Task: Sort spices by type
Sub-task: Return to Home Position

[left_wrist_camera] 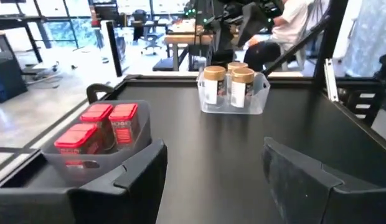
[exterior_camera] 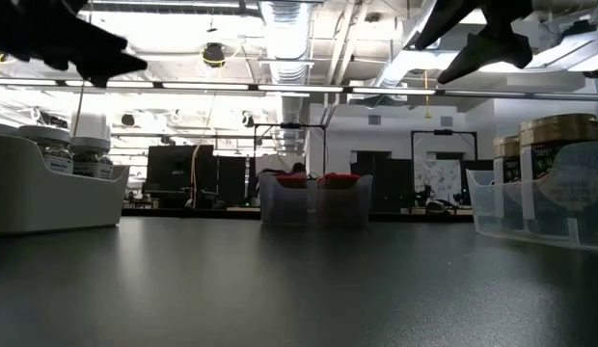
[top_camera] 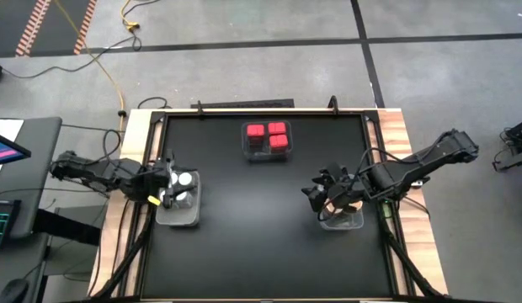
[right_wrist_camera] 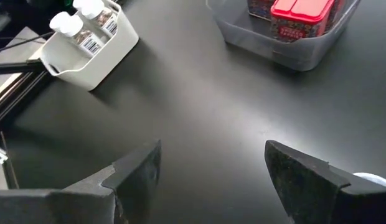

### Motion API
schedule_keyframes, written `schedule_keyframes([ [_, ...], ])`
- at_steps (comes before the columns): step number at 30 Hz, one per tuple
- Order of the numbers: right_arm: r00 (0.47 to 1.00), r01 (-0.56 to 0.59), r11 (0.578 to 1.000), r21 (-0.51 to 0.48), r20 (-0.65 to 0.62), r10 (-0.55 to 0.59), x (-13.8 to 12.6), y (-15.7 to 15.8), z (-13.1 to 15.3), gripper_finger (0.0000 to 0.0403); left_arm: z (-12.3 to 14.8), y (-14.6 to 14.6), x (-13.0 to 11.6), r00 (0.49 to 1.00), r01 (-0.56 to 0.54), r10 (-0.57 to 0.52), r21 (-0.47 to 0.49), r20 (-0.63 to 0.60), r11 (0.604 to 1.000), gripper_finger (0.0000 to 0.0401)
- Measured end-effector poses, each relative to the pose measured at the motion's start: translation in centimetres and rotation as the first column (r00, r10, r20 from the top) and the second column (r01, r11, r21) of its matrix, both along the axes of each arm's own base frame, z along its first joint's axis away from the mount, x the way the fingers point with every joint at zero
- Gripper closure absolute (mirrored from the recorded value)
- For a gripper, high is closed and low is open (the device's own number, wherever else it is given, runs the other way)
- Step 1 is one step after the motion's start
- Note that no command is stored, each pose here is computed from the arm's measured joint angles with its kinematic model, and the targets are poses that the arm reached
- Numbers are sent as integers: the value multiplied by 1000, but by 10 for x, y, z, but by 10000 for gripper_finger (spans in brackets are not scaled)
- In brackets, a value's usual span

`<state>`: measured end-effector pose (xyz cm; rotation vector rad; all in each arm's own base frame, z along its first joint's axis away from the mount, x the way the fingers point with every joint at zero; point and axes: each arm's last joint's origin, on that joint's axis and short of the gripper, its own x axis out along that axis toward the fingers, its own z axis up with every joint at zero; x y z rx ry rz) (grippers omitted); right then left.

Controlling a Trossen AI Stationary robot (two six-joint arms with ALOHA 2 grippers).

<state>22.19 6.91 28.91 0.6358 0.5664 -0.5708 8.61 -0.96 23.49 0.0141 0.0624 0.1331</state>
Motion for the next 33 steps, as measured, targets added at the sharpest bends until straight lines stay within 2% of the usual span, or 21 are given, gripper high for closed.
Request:
schedule_keyframes([
  [7,1000,4,1000,-21,-14,-4,1,-5,0,90,-14,5,-10,995,34,-28,-58,98,998,154],
  [11,999,-31,998,-51,-27,29,1,-4,0,90,-21,3,-5,993,64,-57,-64,105,996,154],
  [21,999,-32,998,-55,-32,30,1,-4,-1,90,-49,0,8,957,128,-99,-94,272,987,154],
  [25,998,-45,997,-70,-43,42,0,-4,-1,90,-55,3,10,975,90,-70,-89,212,992,154],
  [27,997,-61,995,-85,-47,57,1,-4,-1,90,-53,6,10,971,86,-64,-89,230,992,154],
  [33,997,-66,994,-90,-47,62,1,-4,0,90,-59,11,11,980,108,-89,-99,181,989,154],
])
